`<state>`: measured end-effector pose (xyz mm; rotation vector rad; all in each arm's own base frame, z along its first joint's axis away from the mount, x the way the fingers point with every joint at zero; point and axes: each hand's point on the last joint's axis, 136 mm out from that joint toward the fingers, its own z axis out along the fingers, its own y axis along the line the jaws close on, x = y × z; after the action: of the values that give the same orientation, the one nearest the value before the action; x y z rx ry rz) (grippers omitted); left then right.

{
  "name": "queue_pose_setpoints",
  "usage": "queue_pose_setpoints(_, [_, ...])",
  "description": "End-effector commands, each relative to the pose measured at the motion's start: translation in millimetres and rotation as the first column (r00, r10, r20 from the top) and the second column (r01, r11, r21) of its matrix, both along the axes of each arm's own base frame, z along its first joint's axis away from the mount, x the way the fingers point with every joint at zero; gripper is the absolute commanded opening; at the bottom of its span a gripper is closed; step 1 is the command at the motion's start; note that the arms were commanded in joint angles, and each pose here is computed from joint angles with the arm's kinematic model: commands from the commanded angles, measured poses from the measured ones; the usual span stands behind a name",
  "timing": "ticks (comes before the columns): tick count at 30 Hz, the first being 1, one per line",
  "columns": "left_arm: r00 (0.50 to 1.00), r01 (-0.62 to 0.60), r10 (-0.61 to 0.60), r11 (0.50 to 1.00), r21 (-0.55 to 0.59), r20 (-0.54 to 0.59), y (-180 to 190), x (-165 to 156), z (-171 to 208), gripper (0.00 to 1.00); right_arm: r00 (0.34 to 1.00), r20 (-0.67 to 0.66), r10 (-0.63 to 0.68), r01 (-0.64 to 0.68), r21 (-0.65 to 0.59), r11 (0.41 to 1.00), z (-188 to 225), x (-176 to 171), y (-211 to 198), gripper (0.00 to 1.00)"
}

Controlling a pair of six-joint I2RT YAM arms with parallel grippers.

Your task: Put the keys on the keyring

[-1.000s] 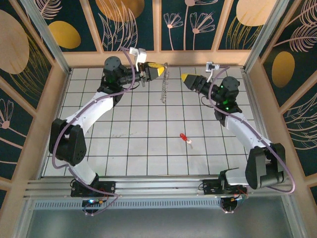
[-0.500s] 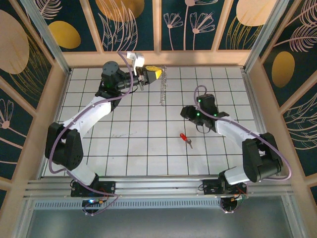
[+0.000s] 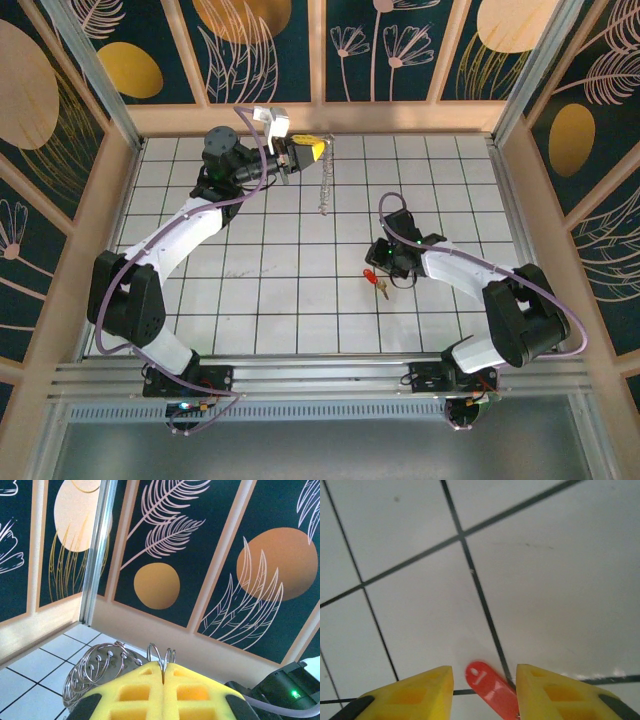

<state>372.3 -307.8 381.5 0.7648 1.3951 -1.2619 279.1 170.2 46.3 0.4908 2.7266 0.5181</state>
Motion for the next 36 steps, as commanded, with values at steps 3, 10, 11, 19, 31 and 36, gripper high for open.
queue_pose_setpoints(3, [0.993,0.013,-0.009,0.999,-0.034,0.122,3.1,-9.8,23.0,0.00,0.996,-0.074,-0.046,0.043,-0.051,0.998,-9.6,-17.4,-11.0,0.37])
queue_pose_setpoints(10, [0.994,0.022,-0.016,0.999,-0.046,0.111,1.2,-6.7,17.7,0.00,0.994,-0.104,-0.037,0.032,-0.055,0.998,-11.7,-27.4,-13.0,0.36])
queue_pose_setpoints(11, [0.994,0.022,-0.017,0.999,-0.047,0.110,0.9,-6.0,17.2,0.00,0.993,-0.108,-0.038,0.032,-0.054,0.998,-12.3,-28.7,-13.1,0.36])
queue_pose_setpoints(19, [0.995,0.025,-0.019,0.998,-0.056,0.101,0.3,-4.5,15.0,0.00,0.992,-0.124,-0.023,0.018,-0.036,0.999,-18.3,-33.3,-10.0,0.31])
queue_pose_setpoints(31, [0.996,0.025,-0.019,0.998,-0.063,0.092,-0.1,-3.1,14.0,0.00,0.991,-0.136,0.004,-0.008,-0.027,1.000,-23.2,-37.6,-4.1,0.28])
queue_pose_setpoints(36, [0.996,0.028,-0.022,0.997,-0.065,0.091,-0.5,-2.6,13.0,0.00,0.990,-0.139,0.004,-0.008,-0.028,1.000,-22.6,-37.9,-4.1,0.28])
